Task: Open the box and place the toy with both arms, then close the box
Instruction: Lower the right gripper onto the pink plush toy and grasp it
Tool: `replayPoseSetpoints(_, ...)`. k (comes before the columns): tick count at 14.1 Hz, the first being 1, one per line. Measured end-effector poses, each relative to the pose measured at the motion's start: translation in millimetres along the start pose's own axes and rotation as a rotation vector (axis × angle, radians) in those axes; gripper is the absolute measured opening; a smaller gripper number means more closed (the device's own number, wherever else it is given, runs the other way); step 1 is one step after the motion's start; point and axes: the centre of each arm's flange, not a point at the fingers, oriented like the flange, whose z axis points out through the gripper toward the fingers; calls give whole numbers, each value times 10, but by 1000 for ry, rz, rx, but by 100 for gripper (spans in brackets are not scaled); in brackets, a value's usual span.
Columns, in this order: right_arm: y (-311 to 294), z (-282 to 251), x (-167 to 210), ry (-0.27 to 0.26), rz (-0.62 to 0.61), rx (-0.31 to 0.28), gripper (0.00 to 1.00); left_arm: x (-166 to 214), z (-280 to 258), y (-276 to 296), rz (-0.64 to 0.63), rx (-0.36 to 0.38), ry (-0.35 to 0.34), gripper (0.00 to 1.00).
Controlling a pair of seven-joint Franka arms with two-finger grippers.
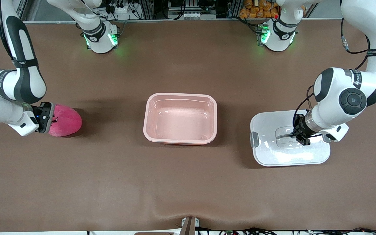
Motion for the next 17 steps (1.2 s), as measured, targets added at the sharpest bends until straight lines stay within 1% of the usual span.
replayPoseSetpoints(4, 18, -125, 6, 3, 0, -1, 14, -32, -33, -9, -15, -4, -1, 7)
replayPoseSetpoints(6, 19, -211, 17, 5, 21, 8, 12, -33, -34, -9, -31, -5, -1, 7)
replayPoseSetpoints(10, -2, -382, 85, 3, 123, 47, 12, -29, -88, -11, -37, -13, 0, 7)
replayPoseSetpoints(13, -40, -565, 311, -10, 214, 75, 12, -8, -152, -4, -48, -25, 0, 7)
replayPoseSetpoints(17, -102, -715, 613, -28, 323, 84, 12, 78, -314, 96, -77, -60, -5, 7)
